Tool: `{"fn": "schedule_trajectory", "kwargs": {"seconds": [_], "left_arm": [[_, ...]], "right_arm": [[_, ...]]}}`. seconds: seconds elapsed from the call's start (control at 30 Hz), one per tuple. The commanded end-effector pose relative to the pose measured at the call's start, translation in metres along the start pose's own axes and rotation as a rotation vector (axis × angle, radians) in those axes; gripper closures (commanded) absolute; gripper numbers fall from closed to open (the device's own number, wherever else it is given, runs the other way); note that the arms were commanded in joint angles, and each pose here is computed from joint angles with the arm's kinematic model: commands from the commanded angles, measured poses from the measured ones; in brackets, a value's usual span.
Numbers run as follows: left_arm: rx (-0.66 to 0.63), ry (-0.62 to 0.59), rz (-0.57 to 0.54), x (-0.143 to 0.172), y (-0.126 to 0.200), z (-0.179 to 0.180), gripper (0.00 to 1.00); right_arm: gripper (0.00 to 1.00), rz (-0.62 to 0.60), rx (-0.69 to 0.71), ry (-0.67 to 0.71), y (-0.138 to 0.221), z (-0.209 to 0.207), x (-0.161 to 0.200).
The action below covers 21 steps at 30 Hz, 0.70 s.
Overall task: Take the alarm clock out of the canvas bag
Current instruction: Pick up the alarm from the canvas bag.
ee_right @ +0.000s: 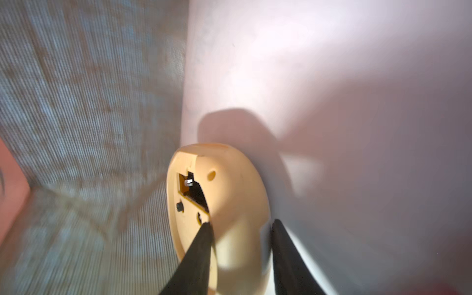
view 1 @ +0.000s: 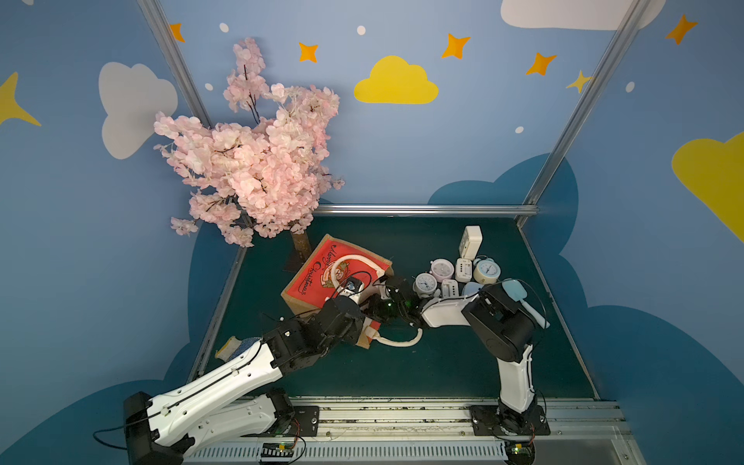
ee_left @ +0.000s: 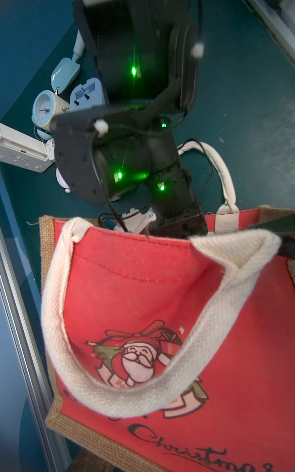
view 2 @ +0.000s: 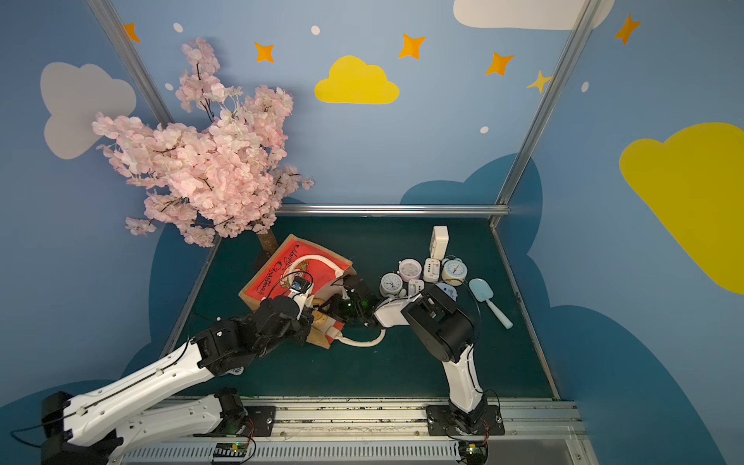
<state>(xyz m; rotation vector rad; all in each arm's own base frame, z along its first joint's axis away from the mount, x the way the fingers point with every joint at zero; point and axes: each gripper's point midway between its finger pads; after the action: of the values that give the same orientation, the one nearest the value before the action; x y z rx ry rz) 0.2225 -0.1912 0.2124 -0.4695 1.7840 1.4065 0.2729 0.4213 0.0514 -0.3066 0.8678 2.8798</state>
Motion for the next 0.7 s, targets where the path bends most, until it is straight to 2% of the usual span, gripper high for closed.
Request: {"fn": "schedule_trajectory", "kwargs": {"seconds": [0.0,0.33,0.53,0.67], "left_arm": [[-0.026,0.024,-0.007,-0.002,-0.001,0.008,0.97],[-0.080,0.034,0.009,-0.009,-0.009,0.017,0.97],[-0.097,0.059,-0.012,-0.014,-0.007,0.026,0.97],[-0.108,0.049,-0.003,-0.012,-0.007,0.029,0.97]], "right_arm": [[0.96,-0.047,-0.004,0.031,0.024,0.016,-0.003],[0.99,-0.117,0.065,0.090,0.082,0.018,0.004],[0.99,-0.177,0.167,0.073,0.134,-0.019,0.003],[0.98,-0.239,0.305,0.063,0.180,-0.058,0.000]]}}
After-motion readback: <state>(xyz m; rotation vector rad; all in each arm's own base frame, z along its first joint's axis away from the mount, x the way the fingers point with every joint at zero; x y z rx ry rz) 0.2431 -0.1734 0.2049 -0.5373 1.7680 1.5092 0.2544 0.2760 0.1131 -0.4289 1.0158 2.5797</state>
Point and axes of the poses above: each gripper's point midway between its finger pads, its own y axis back along the fingers, its own z axis along the line the jaws close on, x = y × z, and after that the axes turned 4 degrees about y, right-handed
